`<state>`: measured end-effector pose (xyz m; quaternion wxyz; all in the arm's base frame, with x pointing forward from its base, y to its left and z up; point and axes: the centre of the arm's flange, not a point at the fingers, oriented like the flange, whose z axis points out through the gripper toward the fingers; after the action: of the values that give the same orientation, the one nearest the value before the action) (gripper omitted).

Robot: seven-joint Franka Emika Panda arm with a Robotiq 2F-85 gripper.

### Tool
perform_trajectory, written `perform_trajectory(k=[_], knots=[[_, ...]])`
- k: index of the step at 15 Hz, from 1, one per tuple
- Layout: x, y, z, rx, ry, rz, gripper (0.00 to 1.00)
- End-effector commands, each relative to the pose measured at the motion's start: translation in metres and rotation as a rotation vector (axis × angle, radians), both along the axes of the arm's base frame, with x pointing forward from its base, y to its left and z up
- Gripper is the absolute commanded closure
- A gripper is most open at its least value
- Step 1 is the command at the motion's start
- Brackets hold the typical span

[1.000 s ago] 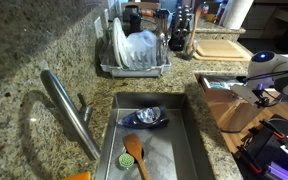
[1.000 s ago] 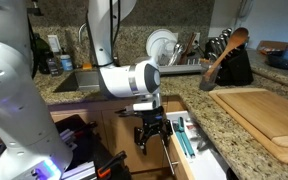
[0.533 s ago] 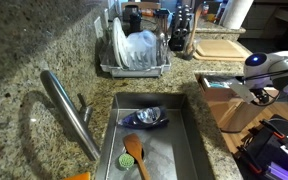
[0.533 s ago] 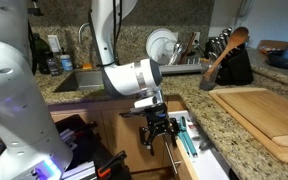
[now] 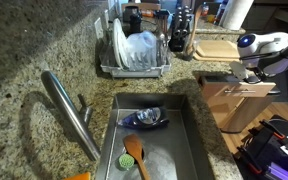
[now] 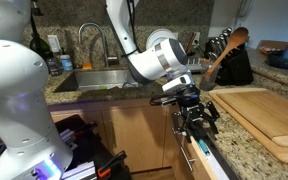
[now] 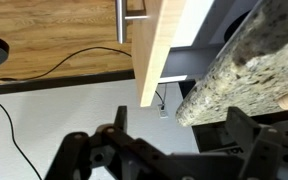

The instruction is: Close the open drawer

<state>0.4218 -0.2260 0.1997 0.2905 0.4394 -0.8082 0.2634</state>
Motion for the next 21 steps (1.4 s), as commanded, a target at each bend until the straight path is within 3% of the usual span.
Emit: perform_trajectory(k=[1, 2, 7, 10, 12, 13, 15, 17, 21], knots=[[0.002, 0.001, -0.004, -0.005, 0.004, -0.008, 0.0], [-0.002, 0.006, -0.004, 0.09, -0.037, 0.022, 0.0], [0.013, 0.049, 0.001, 0.253, -0.151, 0.157, 0.0], [0.038, 0.094, -0.001, 0.329, -0.132, 0.304, 0.0], [0.044, 0.119, -0.004, 0.324, -0.051, 0.409, 0.0], [0.042, 0.111, -0.006, 0.298, -0.101, 0.34, 0.0], [0.045, 0.127, -0.008, 0.31, -0.077, 0.394, 0.0], [0.038, 0.121, -0.012, 0.404, -0.033, 0.341, 0.0], [0.016, 0.141, -0.03, 0.59, 0.049, 0.357, 0.0]])
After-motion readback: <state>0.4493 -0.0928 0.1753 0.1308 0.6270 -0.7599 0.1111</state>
